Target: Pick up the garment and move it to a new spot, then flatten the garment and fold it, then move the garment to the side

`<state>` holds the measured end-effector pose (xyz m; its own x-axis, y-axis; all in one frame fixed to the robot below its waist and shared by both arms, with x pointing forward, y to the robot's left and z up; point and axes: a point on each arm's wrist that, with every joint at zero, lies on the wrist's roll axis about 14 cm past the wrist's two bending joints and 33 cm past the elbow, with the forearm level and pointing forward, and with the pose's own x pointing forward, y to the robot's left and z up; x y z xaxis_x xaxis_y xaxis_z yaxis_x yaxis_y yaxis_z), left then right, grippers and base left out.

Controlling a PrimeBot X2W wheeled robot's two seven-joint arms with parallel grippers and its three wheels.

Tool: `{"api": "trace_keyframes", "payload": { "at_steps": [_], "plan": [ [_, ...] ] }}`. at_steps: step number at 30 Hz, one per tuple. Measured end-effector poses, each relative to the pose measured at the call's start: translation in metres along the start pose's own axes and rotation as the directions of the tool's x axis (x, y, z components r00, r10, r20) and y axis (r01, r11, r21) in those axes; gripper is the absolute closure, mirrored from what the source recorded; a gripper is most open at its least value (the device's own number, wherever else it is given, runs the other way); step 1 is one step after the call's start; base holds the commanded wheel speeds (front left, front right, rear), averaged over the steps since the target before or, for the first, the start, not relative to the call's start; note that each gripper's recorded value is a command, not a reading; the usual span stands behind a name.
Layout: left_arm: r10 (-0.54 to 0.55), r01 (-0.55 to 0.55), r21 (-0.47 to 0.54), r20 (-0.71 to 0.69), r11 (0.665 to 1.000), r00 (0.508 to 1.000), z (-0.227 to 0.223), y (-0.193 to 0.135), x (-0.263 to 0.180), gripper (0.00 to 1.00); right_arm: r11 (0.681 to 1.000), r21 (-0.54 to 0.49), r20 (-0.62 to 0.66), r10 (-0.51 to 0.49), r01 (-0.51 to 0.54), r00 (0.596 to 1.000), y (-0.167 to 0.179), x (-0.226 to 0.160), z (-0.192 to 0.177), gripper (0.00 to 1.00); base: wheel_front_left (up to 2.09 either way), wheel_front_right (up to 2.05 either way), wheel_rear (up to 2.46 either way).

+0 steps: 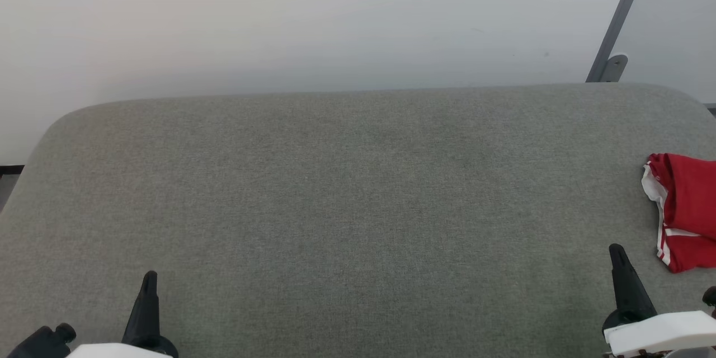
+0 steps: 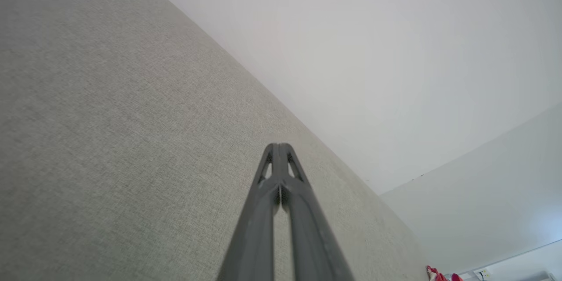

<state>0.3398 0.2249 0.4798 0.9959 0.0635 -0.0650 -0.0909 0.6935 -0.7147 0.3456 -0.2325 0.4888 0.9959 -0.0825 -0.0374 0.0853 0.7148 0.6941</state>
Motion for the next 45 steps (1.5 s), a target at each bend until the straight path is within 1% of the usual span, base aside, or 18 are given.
{"api": "trace_keyframes", "payload": {
  "at_steps": [11,22,36,41,45],
  "plan": [
    [0.001,-0.002,-0.136,-0.005,0.991,1.0,-0.001,-0.005,0.007,1.0,0.99,0.139,-0.013,-0.002,0.004,1.0,0.004,0.006,-0.003,1.0,0.0,0.0,0.0],
    [-0.002,0.0,-0.239,-0.008,0.971,1.0,-0.001,-0.008,0.014,1.0,0.968,0.25,-0.021,0.002,0.003,1.0,0.008,0.012,-0.005,1.0,0.0,0.0,0.0],
    [-0.014,0.007,-0.37,-0.017,0.929,1.0,-0.003,-0.015,0.021,1.0,0.923,0.386,-0.024,0.013,-0.003,1.0,0.015,0.019,-0.006,1.0,0.0,0.0,0.0],
    [-0.024,0.017,-0.414,-0.011,0.91,1.0,-0.001,-0.019,0.025,1.0,0.904,0.427,-0.029,0.014,-0.001,0.999,0.016,0.021,-0.007,1.0,0.0,0.0,0.0],
    [-0.025,0.016,-0.454,-0.014,0.891,1.0,-0.002,-0.02,0.026,1.0,0.884,0.468,-0.031,0.025,-0.008,0.999,0.02,0.024,-0.008,1.0,0.0,0.0,0.0]
  ]
}}
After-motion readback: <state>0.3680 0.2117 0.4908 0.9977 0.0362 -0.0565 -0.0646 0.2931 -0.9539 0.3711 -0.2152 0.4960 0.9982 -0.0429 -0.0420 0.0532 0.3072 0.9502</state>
